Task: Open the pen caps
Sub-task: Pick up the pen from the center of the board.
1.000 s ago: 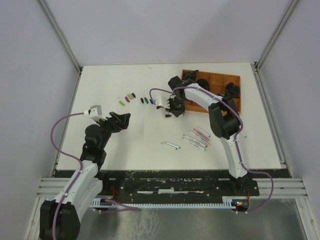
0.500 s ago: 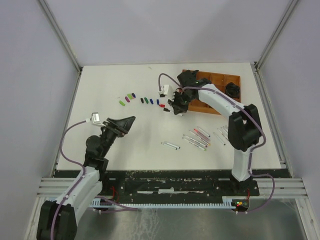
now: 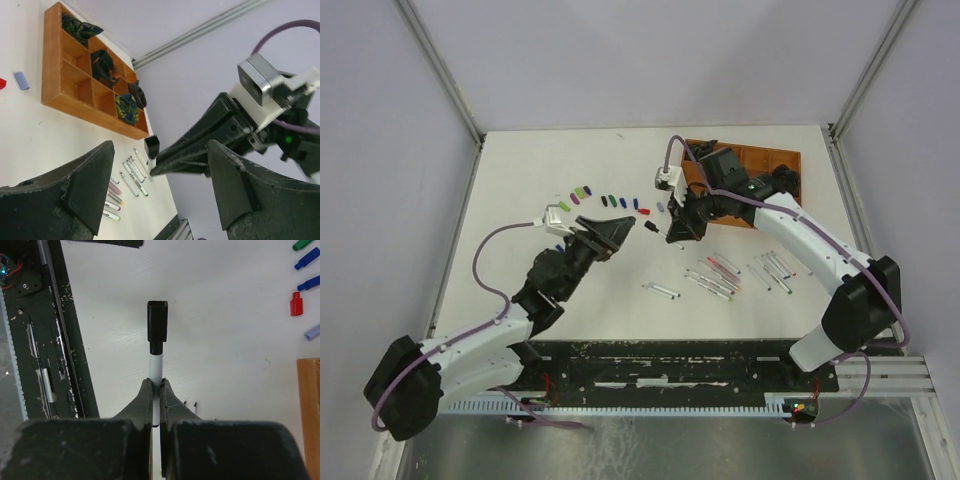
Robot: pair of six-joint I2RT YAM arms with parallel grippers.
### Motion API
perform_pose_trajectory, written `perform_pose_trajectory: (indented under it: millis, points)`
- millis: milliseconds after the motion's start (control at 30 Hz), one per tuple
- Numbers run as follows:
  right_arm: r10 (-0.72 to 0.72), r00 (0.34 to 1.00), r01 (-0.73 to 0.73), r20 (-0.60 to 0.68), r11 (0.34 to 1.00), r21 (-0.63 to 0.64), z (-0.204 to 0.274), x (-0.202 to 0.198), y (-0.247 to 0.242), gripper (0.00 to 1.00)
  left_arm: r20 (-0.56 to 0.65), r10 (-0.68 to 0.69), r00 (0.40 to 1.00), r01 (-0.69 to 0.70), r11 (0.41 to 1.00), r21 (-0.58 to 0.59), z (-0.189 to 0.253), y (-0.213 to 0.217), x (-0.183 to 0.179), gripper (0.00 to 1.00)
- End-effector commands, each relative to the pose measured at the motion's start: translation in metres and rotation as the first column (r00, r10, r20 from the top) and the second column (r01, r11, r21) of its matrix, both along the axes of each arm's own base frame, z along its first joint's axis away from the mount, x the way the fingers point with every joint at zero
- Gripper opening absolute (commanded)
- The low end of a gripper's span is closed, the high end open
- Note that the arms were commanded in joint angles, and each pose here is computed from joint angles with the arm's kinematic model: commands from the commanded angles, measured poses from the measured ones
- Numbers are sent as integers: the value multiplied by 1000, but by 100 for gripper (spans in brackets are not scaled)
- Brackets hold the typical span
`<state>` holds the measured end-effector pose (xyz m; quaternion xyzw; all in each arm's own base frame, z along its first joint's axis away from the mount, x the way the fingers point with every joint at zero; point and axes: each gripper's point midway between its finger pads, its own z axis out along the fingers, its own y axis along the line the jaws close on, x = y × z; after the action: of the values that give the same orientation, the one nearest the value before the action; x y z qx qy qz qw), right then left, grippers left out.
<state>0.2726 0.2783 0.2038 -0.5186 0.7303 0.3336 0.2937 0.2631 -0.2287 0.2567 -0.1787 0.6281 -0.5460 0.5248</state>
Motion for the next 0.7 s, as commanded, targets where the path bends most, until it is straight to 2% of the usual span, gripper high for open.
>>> perform_pose_trajectory:
  millis: [0, 133, 433, 500, 667]
  points:
    - [-21, 1000, 21, 0, 997, 78, 16, -5, 14, 1, -102, 141, 985, -141, 990, 12, 1, -11, 23, 80]
    - [-23, 999, 21, 22, 997, 75, 17, -8, 15, 2, -187, 181, 966, -173, 983, 61, -13, -32, 30, 71]
    - [-54, 998, 53, 24, 998, 35, 5, -1, 12, 2, -217, 163, 962, -149, 986, 81, -22, -58, 33, 41]
    - [-55, 998, 54, 22, 998, 32, 4, -1, 13, 2, -219, 161, 962, -145, 986, 85, -23, -60, 33, 39]
    - [-37, 999, 37, 4, 999, 27, 0, -6, 17, 2, -219, 156, 963, -139, 986, 91, -25, -62, 33, 25]
